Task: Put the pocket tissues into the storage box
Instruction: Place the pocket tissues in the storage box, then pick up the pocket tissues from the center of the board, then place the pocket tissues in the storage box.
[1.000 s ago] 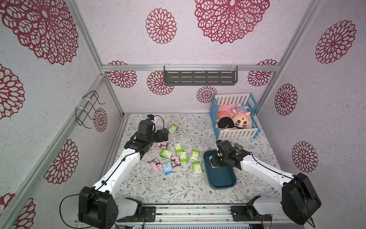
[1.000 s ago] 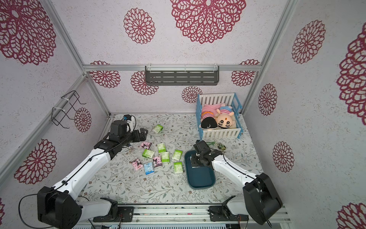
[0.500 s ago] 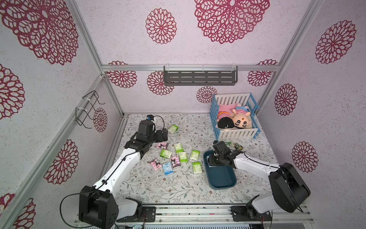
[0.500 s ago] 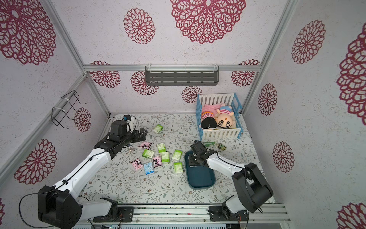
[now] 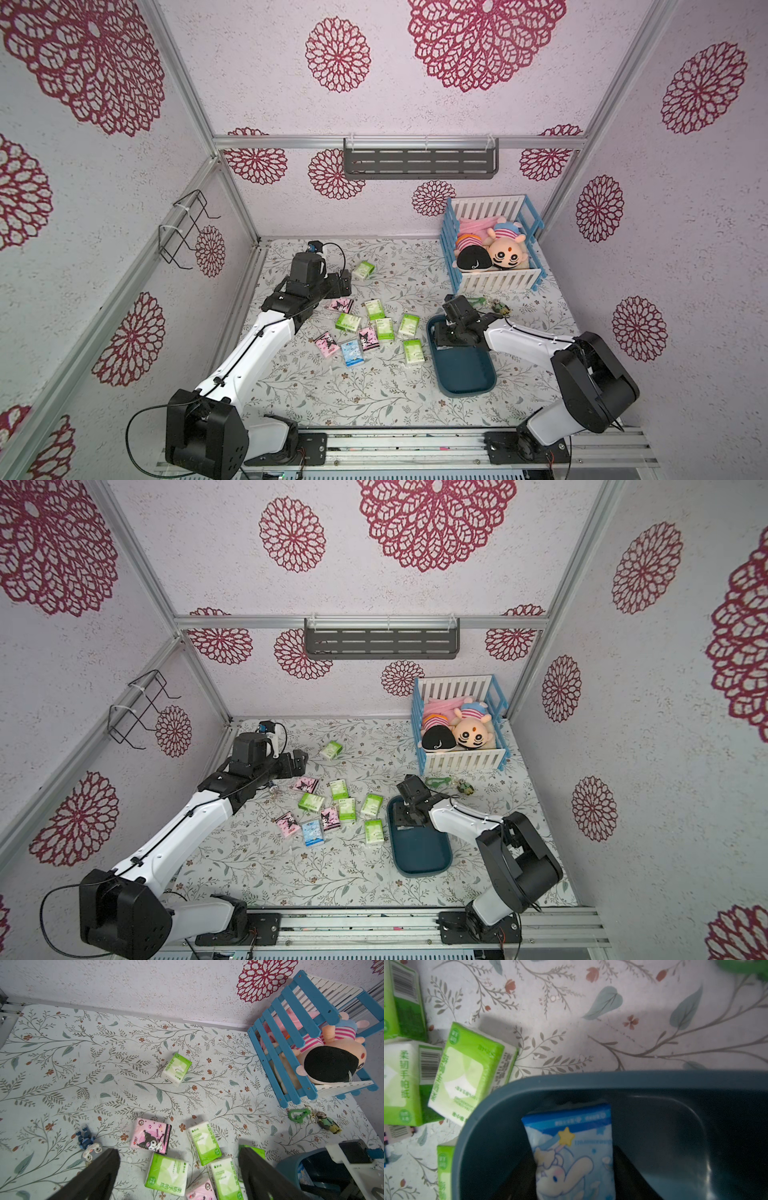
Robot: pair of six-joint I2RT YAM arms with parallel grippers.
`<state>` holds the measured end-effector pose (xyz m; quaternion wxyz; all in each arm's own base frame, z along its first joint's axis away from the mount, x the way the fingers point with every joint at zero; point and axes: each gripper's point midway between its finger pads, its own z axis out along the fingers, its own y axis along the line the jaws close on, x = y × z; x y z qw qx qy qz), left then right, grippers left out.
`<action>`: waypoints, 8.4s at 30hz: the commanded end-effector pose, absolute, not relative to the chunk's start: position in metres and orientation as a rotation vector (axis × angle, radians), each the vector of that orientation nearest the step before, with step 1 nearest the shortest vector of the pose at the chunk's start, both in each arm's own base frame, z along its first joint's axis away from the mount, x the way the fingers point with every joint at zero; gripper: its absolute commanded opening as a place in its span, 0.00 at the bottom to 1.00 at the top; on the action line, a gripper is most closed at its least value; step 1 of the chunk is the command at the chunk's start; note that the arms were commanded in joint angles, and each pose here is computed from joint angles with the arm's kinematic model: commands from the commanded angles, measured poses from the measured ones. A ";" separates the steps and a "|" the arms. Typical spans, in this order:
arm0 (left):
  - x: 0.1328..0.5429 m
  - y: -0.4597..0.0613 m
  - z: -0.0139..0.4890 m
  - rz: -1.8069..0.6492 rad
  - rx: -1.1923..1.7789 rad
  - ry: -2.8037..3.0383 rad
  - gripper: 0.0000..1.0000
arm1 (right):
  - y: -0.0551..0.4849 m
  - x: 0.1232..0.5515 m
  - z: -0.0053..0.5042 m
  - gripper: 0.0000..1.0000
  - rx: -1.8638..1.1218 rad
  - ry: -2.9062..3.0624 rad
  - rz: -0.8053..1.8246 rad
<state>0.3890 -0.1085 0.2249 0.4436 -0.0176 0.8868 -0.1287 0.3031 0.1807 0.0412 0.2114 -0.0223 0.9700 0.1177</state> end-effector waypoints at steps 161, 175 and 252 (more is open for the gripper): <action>0.394 -0.124 0.254 -0.523 -0.096 2.129 0.97 | 0.133 0.267 0.132 0.00 -0.185 2.559 0.294; 0.400 -0.129 0.253 -0.537 -0.090 2.139 0.97 | 0.131 0.271 0.136 0.00 0.554 2.333 0.636; 0.392 -0.112 0.256 -0.411 -0.056 2.146 0.97 | 0.140 0.319 0.076 0.00 0.242 2.510 0.260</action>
